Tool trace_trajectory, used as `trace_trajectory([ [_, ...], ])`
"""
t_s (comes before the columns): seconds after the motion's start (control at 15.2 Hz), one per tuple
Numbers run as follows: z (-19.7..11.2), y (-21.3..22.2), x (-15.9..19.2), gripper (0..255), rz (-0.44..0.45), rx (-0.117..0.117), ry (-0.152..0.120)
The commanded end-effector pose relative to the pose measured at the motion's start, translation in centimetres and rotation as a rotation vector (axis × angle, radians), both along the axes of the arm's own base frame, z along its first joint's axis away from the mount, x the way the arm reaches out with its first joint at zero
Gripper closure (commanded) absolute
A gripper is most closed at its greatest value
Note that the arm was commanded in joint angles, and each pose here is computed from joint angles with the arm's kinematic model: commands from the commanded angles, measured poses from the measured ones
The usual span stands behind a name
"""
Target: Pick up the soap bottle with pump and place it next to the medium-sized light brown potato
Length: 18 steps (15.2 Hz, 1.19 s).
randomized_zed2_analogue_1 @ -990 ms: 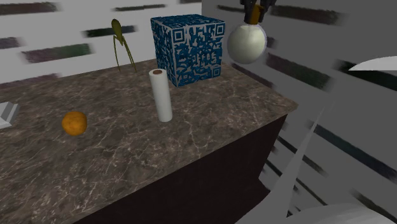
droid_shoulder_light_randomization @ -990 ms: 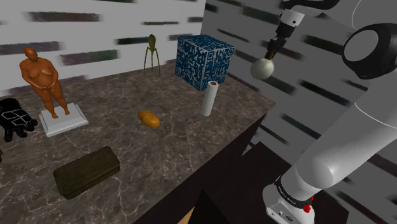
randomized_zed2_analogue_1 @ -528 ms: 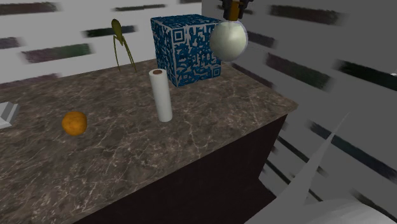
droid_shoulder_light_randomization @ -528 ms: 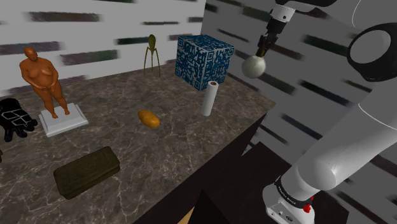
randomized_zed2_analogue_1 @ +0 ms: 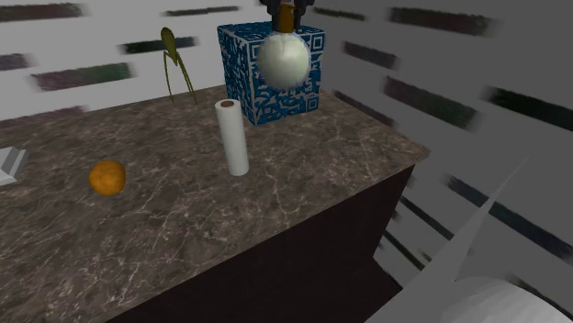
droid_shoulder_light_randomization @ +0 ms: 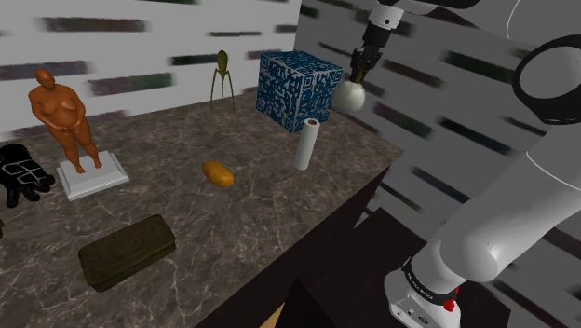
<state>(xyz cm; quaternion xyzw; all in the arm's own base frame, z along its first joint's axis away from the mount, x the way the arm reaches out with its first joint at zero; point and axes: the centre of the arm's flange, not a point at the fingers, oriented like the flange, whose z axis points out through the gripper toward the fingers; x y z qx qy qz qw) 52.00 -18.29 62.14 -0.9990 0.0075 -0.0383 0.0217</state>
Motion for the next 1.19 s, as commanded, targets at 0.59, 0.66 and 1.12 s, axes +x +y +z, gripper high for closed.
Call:
trace_trajectory([
  [0.59, 0.2, 13.3, 5.9, 255, -0.002, 0.000, -0.001],
  [0.66, 0.3, 14.5, 6.5, 255, -0.002, 0.000, -0.001],
  [1.12, 0.3, 23.0, 10.3, 255, -0.002, 0.000, -0.001],
])
